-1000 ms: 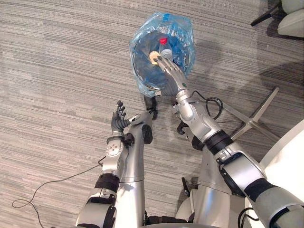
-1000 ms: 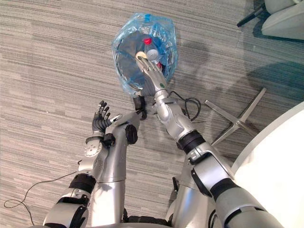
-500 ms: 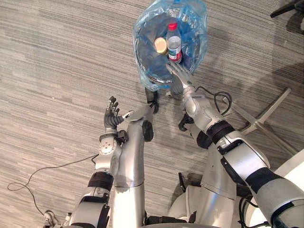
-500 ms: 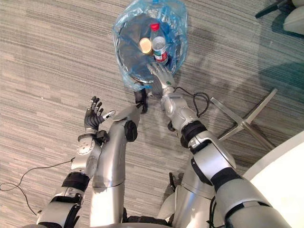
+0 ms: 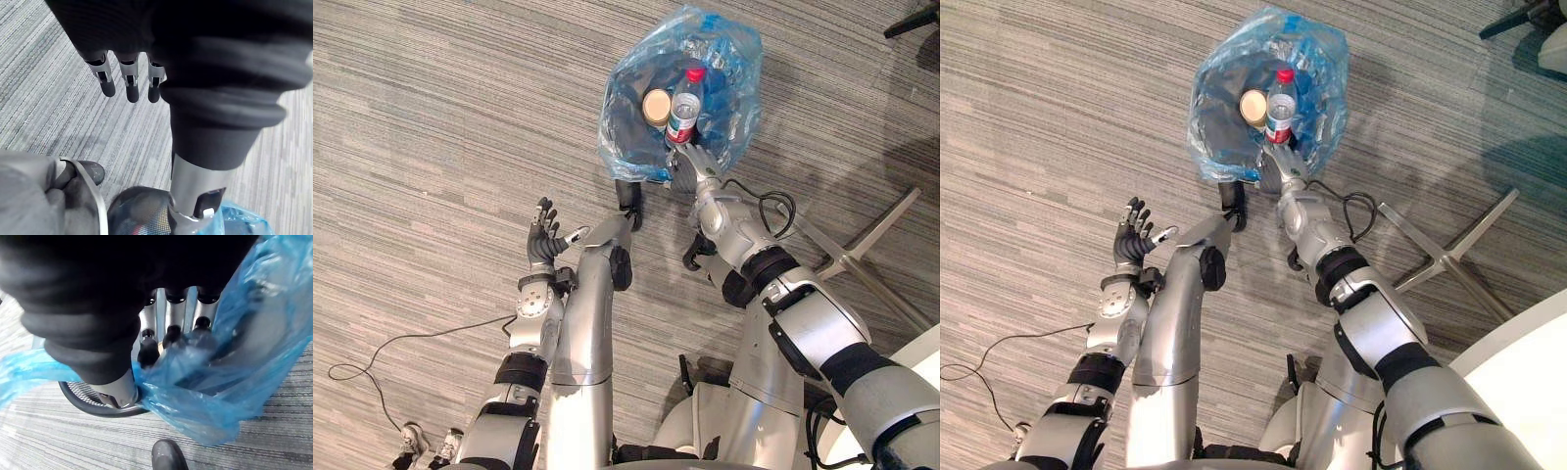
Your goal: Gather rubbish on tea table into small bin, then transfer packed bag to large trash can.
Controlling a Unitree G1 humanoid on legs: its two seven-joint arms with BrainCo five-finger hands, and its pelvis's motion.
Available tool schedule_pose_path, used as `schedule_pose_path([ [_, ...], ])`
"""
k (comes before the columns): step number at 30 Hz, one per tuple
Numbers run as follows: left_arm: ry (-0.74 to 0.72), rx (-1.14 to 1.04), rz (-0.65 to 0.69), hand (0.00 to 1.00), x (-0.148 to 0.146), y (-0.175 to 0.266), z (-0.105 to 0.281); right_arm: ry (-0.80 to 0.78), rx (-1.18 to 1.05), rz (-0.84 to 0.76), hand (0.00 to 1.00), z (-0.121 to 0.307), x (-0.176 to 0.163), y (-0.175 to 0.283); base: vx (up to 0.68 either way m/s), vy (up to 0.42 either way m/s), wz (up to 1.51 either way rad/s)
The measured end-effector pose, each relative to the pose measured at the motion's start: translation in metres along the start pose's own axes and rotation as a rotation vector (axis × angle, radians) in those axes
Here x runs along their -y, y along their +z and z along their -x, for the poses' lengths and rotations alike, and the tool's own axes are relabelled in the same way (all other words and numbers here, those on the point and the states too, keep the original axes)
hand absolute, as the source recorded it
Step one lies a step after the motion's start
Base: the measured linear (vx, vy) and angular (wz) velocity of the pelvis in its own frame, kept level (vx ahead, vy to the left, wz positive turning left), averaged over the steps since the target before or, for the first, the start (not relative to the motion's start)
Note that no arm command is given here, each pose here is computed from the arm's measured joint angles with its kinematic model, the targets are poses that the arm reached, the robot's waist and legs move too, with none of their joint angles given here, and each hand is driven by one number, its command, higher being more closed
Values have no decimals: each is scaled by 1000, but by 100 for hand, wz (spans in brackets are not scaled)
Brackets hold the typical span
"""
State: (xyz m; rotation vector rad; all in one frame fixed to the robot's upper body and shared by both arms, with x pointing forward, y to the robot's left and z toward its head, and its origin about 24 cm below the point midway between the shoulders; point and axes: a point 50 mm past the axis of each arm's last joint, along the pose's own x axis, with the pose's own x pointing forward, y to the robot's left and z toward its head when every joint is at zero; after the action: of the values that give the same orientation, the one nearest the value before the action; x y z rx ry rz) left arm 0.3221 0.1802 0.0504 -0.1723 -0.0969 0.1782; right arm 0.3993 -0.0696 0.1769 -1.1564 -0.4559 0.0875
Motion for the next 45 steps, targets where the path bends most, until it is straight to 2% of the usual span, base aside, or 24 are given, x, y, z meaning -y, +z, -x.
schedule_pose_path([
  [7,-3,-39,11,0,6,-8,3,-61,62,-157,100,14,-3,17,-76,-4,-9],
  [15,-17,-123,-9,0,12,-28,19,-80,107,-396,100,50,-25,39,-28,-20,-5],
  [20,-23,-211,-54,0,4,-50,40,-7,57,-561,100,85,-54,42,15,-21,-4],
  [32,-68,-457,-169,0,-17,-103,102,176,1,-861,100,140,-93,52,91,-3,-6],
  [40,-89,-569,-194,0,-32,-120,139,275,-8,-1047,100,154,-101,46,136,9,-12],
  [45,-111,-541,-184,0,-30,-114,149,274,-29,-1117,100,161,-97,37,110,28,-8],
])
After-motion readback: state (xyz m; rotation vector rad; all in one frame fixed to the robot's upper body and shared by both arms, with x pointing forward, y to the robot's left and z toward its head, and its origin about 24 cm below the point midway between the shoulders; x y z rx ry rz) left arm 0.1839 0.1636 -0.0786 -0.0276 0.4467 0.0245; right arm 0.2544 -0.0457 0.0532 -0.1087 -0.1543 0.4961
